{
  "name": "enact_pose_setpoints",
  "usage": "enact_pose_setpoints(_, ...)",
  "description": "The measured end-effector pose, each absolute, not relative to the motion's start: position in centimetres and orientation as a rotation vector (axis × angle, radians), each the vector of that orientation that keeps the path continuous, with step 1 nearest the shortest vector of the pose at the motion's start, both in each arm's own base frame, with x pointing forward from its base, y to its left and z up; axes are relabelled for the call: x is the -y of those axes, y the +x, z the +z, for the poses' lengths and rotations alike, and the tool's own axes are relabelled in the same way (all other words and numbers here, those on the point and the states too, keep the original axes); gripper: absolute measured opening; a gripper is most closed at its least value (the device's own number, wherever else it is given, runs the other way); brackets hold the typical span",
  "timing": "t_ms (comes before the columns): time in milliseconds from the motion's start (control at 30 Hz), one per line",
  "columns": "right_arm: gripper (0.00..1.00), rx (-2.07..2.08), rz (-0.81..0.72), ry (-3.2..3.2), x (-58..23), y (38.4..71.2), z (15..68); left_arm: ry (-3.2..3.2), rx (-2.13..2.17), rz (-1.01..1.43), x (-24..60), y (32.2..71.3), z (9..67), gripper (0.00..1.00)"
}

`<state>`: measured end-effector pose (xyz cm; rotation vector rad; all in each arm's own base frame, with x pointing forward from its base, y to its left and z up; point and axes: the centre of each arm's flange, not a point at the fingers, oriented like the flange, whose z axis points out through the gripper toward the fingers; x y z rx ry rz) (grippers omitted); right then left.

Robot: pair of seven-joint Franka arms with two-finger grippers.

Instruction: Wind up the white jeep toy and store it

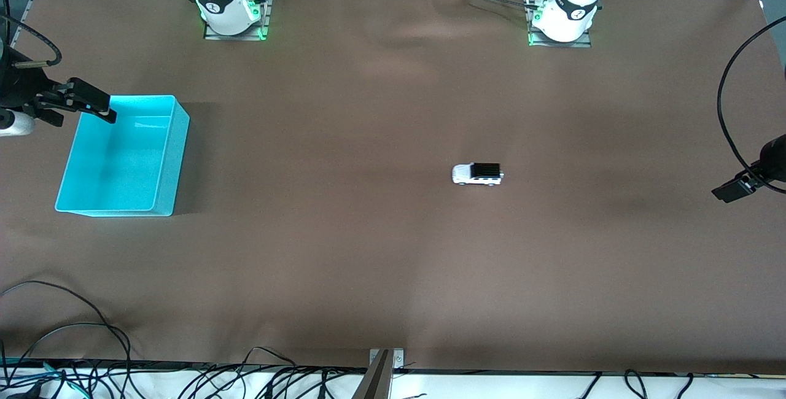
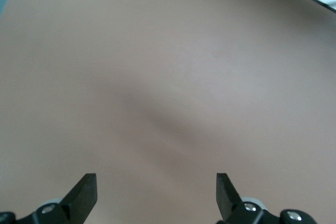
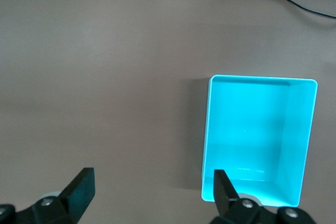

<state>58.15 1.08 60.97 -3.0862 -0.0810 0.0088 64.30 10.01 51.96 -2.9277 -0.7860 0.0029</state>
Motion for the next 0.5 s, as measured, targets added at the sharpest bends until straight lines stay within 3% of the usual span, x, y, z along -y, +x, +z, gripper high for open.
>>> enact_pose_setpoints(501,1.0,0.081,0.009,-3.086,-1.1,58.1,61.0,-3.142,0.254,-0.01,-8.3,64.0,56.2,1.0)
